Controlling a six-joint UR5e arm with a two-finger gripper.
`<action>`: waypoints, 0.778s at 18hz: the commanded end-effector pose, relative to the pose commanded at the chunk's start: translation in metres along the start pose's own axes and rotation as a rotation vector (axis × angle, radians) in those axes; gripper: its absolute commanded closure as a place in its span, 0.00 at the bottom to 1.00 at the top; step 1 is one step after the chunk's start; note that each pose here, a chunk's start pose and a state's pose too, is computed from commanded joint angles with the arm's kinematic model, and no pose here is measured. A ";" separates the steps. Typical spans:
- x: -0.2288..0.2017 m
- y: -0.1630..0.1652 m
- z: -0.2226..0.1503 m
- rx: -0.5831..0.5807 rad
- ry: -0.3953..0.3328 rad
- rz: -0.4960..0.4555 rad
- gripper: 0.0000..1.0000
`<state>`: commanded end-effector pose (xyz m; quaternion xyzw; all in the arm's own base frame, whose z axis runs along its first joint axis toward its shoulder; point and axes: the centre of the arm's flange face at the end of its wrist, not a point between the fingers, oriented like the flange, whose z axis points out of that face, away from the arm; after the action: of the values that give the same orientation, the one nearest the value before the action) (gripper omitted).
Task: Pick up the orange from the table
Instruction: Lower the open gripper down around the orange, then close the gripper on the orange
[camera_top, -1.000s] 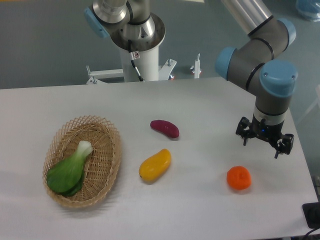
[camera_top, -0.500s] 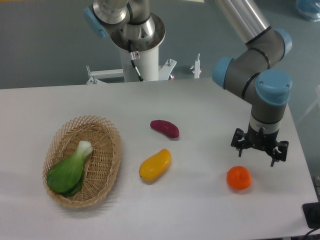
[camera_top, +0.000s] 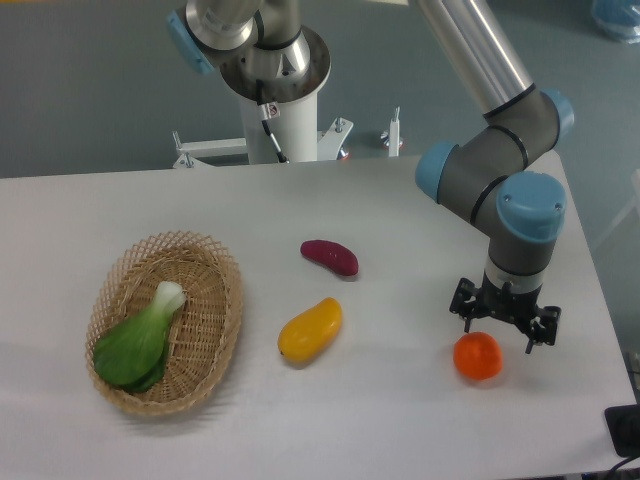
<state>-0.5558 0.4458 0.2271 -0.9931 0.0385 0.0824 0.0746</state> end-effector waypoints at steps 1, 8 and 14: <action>0.001 -0.001 0.000 0.000 0.000 0.001 0.00; 0.002 -0.008 0.021 -0.008 0.021 0.012 0.00; 0.012 -0.015 0.037 -0.042 0.030 0.033 0.01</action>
<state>-0.5488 0.4651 0.1910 -0.9948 0.0540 0.0694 0.0515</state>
